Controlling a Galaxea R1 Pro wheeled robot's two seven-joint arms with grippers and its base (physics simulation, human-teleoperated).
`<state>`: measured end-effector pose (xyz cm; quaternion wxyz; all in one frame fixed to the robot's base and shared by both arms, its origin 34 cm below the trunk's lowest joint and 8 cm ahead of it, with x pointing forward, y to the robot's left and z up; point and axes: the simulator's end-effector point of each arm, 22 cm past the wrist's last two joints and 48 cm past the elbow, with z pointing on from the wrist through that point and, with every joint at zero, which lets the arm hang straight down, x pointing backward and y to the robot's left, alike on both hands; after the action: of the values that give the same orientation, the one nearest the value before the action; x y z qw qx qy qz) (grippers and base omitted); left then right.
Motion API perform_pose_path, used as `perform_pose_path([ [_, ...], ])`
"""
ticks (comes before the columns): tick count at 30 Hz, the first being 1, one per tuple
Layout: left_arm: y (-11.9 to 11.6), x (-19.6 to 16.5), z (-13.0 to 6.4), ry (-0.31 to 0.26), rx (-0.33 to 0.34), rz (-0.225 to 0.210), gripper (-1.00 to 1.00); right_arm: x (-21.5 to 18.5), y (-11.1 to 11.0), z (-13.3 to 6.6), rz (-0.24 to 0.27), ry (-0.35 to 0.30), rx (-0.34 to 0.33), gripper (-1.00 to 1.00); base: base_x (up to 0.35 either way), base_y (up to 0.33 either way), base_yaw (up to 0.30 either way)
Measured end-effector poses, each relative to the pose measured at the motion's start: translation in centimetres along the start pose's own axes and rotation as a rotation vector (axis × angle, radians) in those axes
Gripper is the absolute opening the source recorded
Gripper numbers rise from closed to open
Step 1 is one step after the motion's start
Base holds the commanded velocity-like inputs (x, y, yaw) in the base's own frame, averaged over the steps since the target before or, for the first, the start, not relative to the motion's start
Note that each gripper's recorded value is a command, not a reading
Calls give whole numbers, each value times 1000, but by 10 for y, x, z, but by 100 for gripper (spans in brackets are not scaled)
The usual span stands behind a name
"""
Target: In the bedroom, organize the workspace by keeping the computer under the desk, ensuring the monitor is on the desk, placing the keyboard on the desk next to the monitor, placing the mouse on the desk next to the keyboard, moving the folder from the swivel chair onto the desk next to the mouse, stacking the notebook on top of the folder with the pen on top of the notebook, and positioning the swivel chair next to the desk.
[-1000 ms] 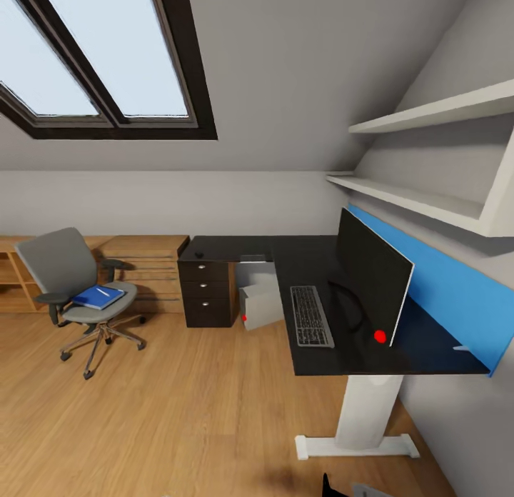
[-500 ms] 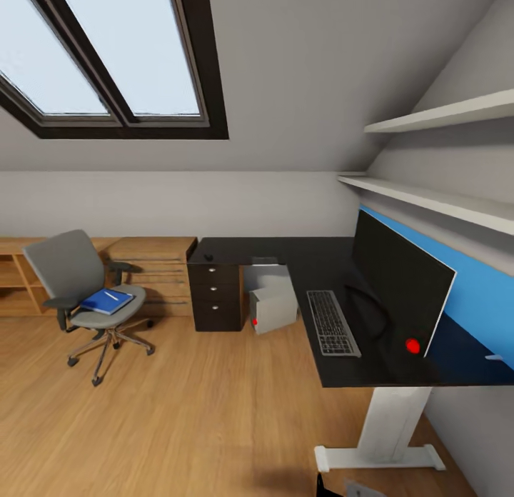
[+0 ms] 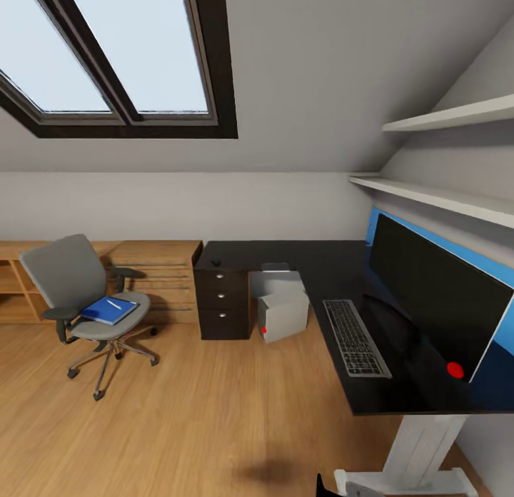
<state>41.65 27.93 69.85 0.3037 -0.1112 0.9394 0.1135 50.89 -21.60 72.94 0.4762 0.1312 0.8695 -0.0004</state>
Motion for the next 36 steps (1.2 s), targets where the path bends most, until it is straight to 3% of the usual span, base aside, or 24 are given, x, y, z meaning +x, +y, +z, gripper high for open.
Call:
perform_pose_path([
  [20,1,2,0,4,-2,2,100,8,-2,-2,-7,17,3,100,280,213,0],
  [36,1,3,0,4,-3,3,100,8,-3,-2,-8,16,4,100,329,27,0],
])
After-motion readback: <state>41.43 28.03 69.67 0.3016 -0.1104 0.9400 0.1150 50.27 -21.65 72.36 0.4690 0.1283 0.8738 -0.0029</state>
